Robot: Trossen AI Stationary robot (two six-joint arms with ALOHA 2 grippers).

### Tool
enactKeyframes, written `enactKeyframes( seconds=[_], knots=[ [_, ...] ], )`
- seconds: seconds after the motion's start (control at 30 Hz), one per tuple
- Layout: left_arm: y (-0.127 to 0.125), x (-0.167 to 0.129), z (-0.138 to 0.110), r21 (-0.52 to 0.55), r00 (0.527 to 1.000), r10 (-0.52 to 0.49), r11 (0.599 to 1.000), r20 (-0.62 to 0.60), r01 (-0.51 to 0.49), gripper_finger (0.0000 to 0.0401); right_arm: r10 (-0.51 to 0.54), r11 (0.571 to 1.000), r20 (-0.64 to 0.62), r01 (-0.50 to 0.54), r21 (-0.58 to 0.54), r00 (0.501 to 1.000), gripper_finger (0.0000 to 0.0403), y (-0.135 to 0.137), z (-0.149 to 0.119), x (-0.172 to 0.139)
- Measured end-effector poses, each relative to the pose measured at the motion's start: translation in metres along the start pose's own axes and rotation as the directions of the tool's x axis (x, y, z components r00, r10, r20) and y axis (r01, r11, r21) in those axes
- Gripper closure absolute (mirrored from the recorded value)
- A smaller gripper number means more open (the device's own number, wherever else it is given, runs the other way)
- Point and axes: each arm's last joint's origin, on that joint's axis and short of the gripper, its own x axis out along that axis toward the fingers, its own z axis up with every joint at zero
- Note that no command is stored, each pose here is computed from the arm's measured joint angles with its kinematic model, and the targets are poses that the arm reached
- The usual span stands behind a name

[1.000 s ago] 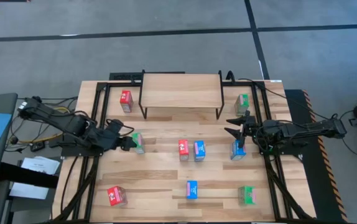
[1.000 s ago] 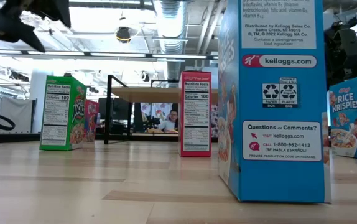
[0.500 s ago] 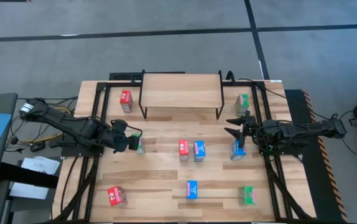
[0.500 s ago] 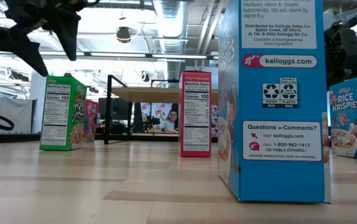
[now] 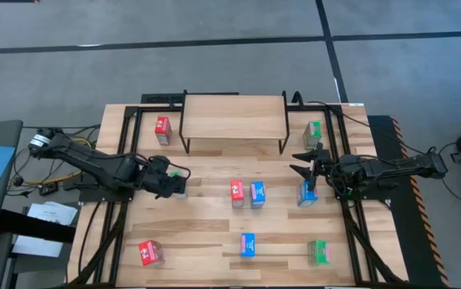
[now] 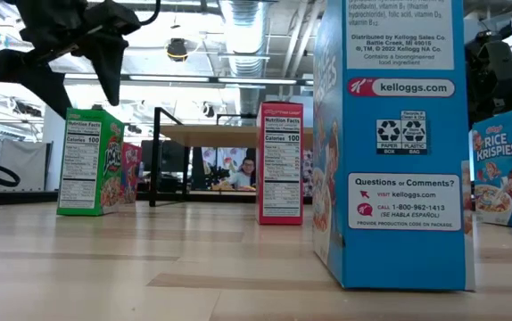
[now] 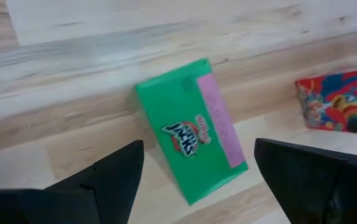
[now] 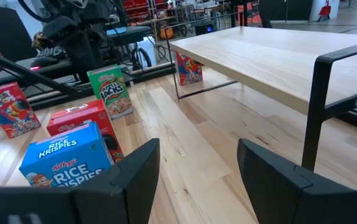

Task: Stack cereal on shelf
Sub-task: Put the middle left green cereal box on the shelf

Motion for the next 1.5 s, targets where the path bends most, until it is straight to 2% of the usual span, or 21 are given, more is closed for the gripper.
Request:
enactKeyframes(
  seconds=[0.33, 0.97, 1.5],
  knots=[
    [-0.004, 0.011, -0.002, 0.013, 0.999, 0.036, 0.999, 0.03, -0.036, 0.0106, 0.0, 1.0, -0.001, 0.0, 0.0, 1.0, 0.0163, 0.0, 0.0, 0.0],
    [0.002, 0.011, 0.002, 0.024, 0.994, 0.089, 0.996, 0.066, -0.091, 0.0106, 0.0, 1.0, 0.0, 0.0, 0.0, 1.0, 0.0163, 0.0, 0.0, 0.0],
    [0.002, 0.011, 0.002, 0.026, 0.994, 0.089, 0.996, 0.068, -0.091, 0.0106, 0.0, 1.0, 0.0, 0.0, 0.0, 1.0, 0.0163, 0.0, 0.0, 0.0]
  ],
)
